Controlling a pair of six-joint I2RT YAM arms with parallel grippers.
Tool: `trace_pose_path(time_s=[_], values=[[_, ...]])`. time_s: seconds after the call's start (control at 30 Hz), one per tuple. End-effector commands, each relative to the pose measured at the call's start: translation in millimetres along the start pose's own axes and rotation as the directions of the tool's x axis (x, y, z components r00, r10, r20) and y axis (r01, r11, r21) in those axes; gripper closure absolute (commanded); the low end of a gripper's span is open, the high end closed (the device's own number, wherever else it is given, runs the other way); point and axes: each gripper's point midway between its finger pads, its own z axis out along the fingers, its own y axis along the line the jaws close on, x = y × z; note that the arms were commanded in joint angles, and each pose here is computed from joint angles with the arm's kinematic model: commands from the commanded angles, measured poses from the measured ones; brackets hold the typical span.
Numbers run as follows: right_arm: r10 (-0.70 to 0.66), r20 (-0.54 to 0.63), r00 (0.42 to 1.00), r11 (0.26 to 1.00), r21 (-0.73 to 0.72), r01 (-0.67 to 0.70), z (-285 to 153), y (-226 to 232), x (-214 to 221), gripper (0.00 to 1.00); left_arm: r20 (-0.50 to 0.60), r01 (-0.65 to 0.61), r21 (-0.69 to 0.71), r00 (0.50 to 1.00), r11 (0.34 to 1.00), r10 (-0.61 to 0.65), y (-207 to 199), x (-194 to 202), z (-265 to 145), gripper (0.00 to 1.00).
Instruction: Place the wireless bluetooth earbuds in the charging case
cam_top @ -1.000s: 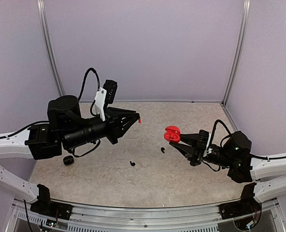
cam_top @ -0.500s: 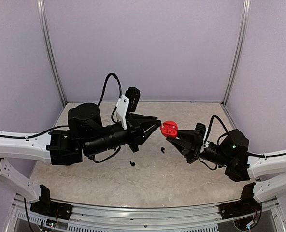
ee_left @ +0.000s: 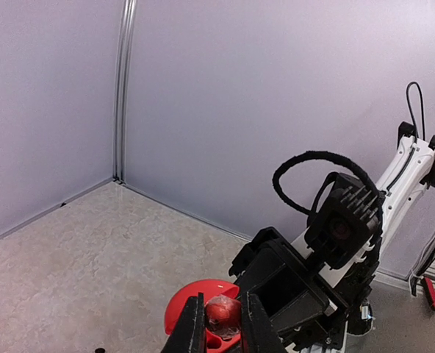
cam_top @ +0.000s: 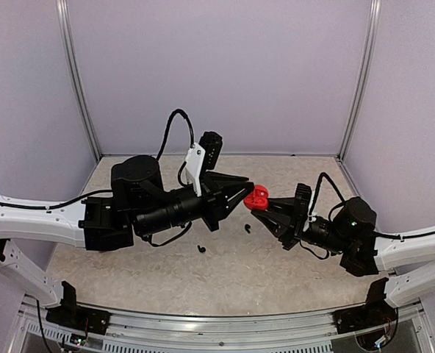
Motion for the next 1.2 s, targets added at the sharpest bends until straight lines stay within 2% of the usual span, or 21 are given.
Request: trace_pose_path(time_s=[0.0,0.43,0.93,1.17], values=[[0.022,0.073,0.997,1.0,-0.007,-0.022,5,-1,-24,0.98,0.033,-0.013,0.033,0.999,0.999,0.012,-10,-12,5,0.9],[0.051,0.079,0.996,0.998,-0.03,-0.048,4,3,-29,0.98,-0.004,-0.04,0.016,0.999,0.999,0.04,-7,0,10,0.9],[0.064,0.087,0.994,0.998,0.008,-0.065,1,-4,-33,0.98,-0.046,-0.061,-0.014,0.997,0.998,0.06,0,12,9,0.9],[0.096,0.053,0.994,0.989,0.109,-0.101,4,-23,-28,1.0,-0.074,-0.099,-0.046,0.993,0.994,0.095,3,19,9,0.9]])
